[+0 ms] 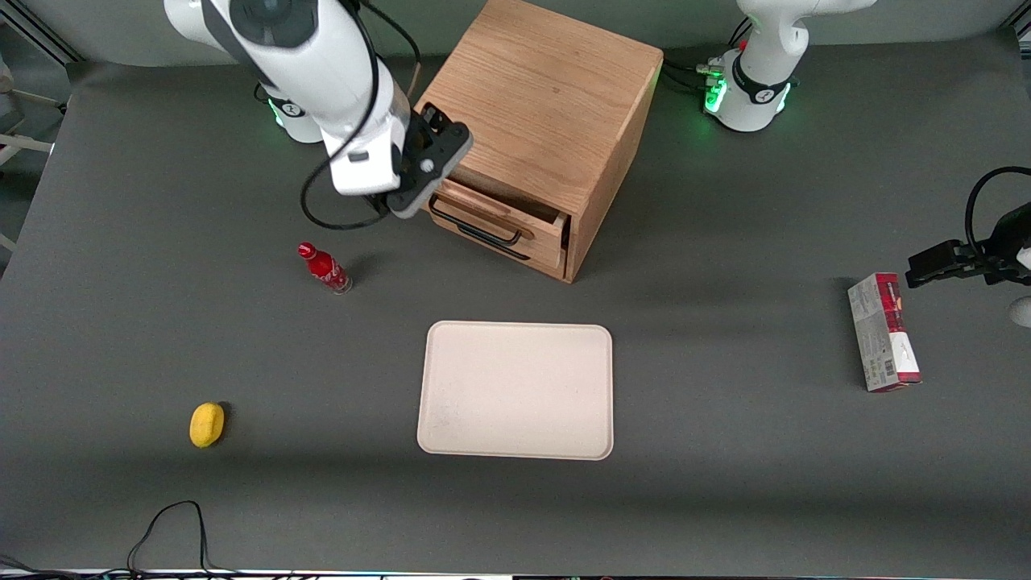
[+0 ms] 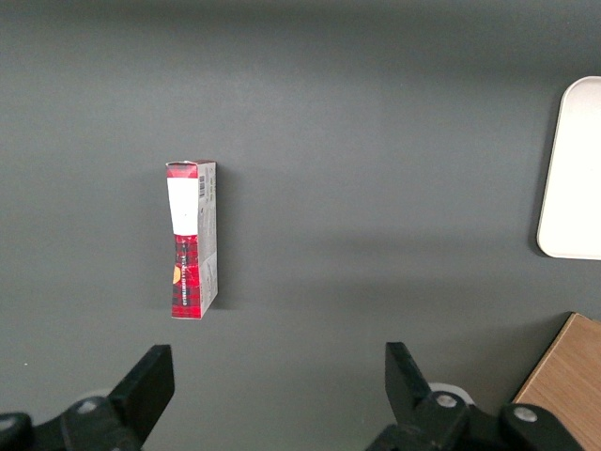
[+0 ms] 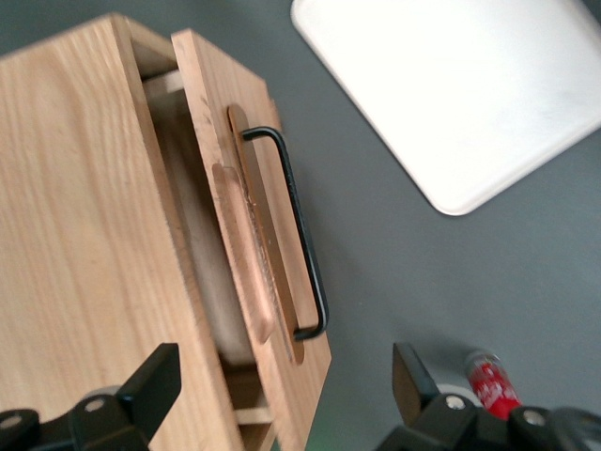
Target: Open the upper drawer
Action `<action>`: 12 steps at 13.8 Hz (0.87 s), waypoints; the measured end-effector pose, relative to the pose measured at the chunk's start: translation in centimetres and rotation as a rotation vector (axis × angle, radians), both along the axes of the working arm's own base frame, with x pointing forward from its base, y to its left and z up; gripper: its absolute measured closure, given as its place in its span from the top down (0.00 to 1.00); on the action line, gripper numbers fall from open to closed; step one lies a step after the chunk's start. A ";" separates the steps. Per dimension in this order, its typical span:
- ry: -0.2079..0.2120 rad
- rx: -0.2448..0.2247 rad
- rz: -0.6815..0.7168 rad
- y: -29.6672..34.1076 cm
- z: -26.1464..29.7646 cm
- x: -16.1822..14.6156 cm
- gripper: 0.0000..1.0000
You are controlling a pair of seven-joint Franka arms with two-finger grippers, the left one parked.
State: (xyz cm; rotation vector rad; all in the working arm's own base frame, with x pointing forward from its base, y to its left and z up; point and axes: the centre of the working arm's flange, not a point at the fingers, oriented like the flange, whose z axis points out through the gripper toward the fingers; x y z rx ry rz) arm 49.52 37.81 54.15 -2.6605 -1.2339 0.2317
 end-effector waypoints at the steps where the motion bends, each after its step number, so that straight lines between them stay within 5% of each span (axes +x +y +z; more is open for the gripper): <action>1: 0.031 0.006 0.016 0.2 -2.2 0.9 1.00; 5: 0.060 0.052 0.068 1.2 -10.0 2.7 1.00; 12: 0.052 0.045 0.079 1.4 -13.9 2.2 1.00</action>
